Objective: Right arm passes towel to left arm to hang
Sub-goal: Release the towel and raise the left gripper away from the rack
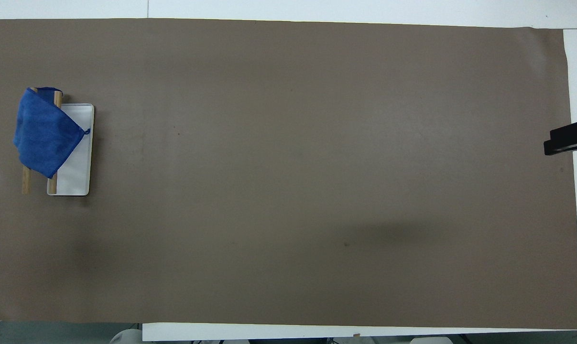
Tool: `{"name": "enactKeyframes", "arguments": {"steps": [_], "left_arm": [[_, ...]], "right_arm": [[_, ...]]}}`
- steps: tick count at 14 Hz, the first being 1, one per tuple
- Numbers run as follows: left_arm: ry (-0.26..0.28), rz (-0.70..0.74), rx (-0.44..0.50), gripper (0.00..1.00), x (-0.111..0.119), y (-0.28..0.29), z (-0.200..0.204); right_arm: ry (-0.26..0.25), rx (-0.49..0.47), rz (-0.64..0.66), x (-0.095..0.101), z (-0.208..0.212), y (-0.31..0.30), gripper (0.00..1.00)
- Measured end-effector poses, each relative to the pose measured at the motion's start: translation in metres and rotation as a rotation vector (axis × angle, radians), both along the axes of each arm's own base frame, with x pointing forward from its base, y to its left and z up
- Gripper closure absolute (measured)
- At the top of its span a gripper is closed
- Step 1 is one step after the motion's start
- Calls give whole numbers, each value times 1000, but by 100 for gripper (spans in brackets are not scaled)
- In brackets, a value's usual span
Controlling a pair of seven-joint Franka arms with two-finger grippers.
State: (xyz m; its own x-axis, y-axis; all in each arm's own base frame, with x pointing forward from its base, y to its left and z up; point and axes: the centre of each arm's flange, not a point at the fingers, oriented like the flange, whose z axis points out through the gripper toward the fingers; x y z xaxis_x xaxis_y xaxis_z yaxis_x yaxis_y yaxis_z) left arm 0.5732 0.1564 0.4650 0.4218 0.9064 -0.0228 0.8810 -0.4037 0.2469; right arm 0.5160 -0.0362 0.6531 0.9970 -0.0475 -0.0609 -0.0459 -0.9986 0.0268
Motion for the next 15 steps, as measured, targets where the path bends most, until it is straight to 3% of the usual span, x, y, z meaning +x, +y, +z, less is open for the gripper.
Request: {"name": "enactKeyframes", "arguments": {"steps": [2, 5, 8, 12, 15], "left_arm": [[9, -132, 29, 1, 7, -22, 14], [70, -356, 154, 1, 16, -84, 31], [107, -543, 195, 1, 17, -154, 69], [112, -822, 265, 1, 4, -200, 102], [86, -1024, 312, 1, -6, -232, 120]], "right_arm": [[1, 0, 0, 0, -1, 0, 0], [3, 0, 0, 0, -1, 0, 0], [5, 0, 0, 0, -2, 0, 0], [30, 4, -18, -4, -13, -10, 0], [35, 6, -22, -5, -15, -12, 0]]}}
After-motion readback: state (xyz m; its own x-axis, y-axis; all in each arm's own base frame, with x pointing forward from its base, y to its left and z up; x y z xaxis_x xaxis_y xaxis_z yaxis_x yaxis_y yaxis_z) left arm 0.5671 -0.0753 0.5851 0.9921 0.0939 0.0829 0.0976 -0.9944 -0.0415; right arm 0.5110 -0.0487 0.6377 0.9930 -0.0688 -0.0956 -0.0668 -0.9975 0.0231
